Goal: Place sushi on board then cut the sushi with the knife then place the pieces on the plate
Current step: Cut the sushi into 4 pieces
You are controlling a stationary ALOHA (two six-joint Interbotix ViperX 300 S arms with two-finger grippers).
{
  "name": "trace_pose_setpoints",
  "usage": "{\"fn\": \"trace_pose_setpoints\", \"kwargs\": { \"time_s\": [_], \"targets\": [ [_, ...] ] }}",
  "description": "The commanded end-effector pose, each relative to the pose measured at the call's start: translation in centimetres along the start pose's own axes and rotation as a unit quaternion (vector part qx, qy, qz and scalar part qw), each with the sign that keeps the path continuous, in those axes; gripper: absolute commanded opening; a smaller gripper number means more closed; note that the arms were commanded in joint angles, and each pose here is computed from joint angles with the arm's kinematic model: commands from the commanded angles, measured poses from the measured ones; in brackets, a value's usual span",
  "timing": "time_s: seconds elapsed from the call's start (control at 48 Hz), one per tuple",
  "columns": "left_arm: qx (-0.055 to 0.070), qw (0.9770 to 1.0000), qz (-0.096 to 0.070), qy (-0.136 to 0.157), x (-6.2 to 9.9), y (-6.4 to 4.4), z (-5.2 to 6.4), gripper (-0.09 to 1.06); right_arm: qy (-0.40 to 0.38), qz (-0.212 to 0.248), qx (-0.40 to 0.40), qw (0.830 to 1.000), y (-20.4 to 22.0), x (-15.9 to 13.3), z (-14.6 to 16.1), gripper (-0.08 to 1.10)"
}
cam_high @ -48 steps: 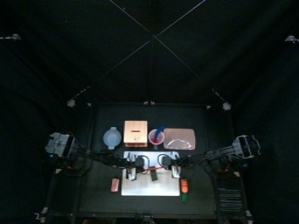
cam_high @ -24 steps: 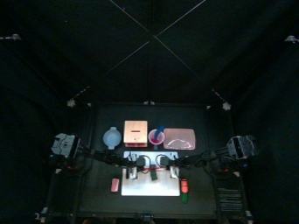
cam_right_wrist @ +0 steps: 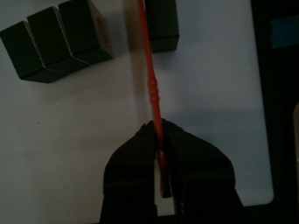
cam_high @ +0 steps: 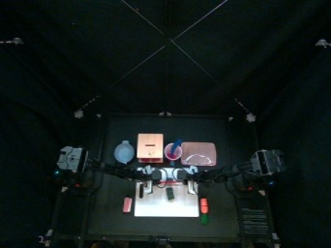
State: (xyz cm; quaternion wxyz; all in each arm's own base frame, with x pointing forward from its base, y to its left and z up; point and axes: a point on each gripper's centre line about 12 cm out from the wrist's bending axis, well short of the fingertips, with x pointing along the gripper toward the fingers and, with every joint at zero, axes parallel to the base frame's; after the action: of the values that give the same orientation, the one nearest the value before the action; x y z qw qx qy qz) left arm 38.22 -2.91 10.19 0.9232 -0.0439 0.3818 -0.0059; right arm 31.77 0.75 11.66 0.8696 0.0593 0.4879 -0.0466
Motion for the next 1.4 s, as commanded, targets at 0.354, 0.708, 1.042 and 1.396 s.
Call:
{"fn": "trace_pose_setpoints", "kwargs": {
  "time_s": [0.354, 0.708, 1.042, 1.396],
  "targets": [
    [0.035, 0.9965, -0.051, -0.056, -4.0, -4.7, 3.8, 0.46, -0.058, 0.022, -0.004, 0.998, 1.6, -4.8, 2.3, 0.38],
    [0.047, 0.9955, -0.069, -0.044, -3.1, -6.8, 3.1, 0.46, -0.053, 0.034, -0.003, 0.998, 2.6, -4.7, 2.0, 0.39],
    [0.048, 0.9958, -0.069, -0.038, -2.4, -6.9, 3.0, 0.46, -0.048, 0.033, -0.002, 0.998, 2.6, -4.5, 1.8, 0.38],
    [0.047, 0.9962, -0.068, -0.030, -2.0, -6.9, 2.6, 0.46, -0.038, 0.036, -0.003, 0.999, 3.0, -3.8, 1.6, 0.38]
  ]
}}
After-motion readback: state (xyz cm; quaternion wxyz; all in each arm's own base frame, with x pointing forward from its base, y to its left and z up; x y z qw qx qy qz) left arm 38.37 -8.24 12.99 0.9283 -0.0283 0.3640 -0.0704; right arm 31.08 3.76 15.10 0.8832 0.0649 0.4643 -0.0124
